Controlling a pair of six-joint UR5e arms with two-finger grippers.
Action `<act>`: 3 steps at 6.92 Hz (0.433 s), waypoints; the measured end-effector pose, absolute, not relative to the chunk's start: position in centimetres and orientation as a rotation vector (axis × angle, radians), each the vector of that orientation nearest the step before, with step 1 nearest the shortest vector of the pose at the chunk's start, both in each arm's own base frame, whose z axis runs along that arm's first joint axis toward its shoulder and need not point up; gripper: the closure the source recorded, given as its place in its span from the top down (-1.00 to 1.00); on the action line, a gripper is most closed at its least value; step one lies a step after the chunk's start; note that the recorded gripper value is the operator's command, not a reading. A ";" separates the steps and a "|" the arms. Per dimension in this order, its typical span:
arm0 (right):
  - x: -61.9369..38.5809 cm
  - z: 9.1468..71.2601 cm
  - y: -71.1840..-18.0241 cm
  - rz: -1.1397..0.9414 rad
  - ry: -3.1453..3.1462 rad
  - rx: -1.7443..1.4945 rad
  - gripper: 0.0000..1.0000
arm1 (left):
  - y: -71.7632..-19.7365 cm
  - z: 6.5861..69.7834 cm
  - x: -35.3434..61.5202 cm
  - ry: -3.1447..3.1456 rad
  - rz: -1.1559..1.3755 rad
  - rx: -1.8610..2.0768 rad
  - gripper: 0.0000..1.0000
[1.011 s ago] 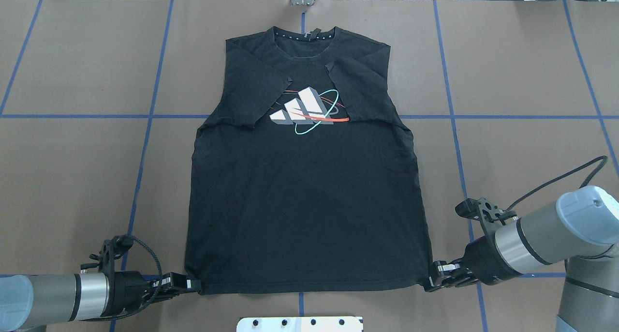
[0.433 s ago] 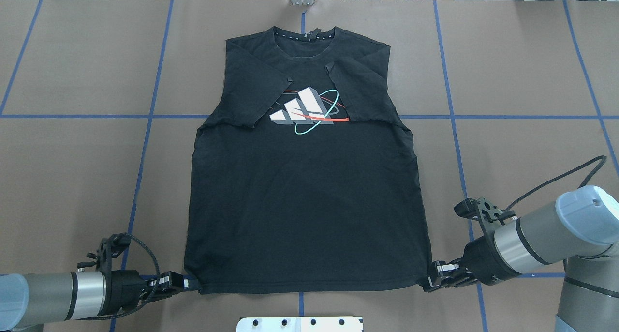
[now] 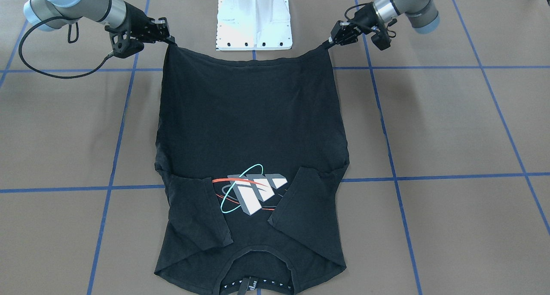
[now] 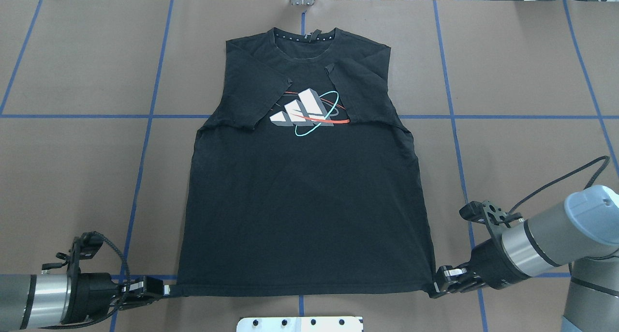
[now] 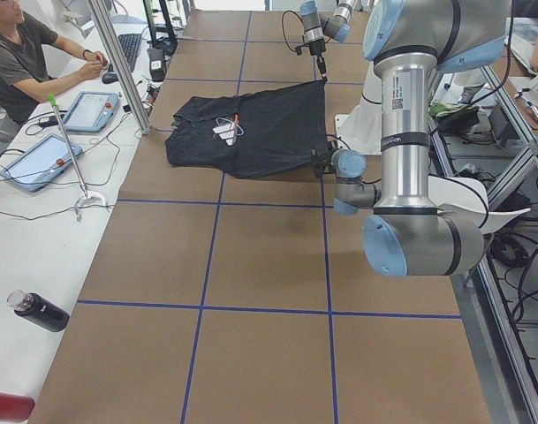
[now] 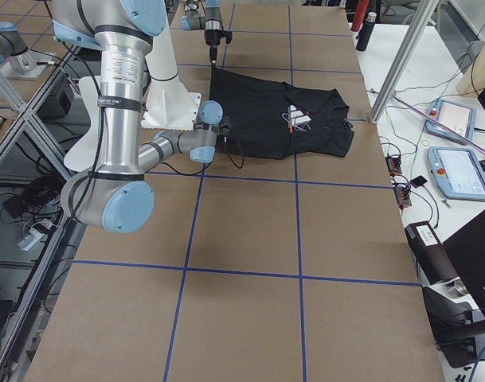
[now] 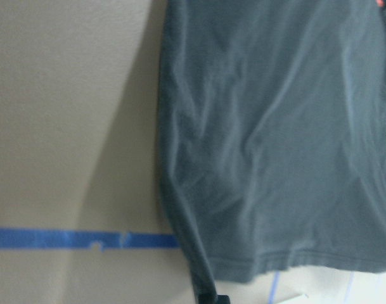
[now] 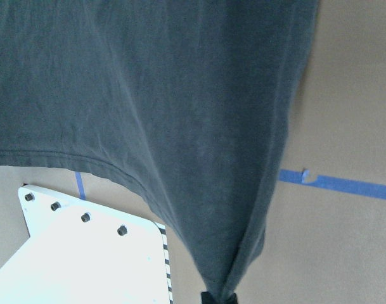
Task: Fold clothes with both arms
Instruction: 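Lift both hem corners and carry them away from the robot over the shirt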
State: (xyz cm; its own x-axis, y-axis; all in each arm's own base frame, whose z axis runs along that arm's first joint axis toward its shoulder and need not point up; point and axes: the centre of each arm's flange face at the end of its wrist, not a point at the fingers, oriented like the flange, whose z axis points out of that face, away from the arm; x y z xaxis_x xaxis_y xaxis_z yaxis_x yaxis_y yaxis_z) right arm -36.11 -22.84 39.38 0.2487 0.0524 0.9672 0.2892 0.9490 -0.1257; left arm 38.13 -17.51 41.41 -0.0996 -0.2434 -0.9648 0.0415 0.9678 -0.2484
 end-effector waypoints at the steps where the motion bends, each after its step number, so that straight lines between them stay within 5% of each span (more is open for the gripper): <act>1: -34.9 40.3 -22.1 -0.188 -1.330 -0.319 -1.00 | -16.7 41.0 37.6 1.659 -0.209 -0.158 -1.00; 3: -32.1 42.5 -20.3 -0.240 -1.360 -0.348 -1.00 | -14.5 40.9 37.4 1.661 -0.127 -0.163 -1.00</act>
State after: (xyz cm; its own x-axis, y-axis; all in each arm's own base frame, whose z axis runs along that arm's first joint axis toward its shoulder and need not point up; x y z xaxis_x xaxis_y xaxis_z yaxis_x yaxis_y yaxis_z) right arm -32.09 -20.33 42.49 0.1967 0.0327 0.9799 0.3660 0.9248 -0.1044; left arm 37.43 -14.51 40.95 -0.0923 -0.1823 -0.9789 -0.0315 0.9831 -0.1801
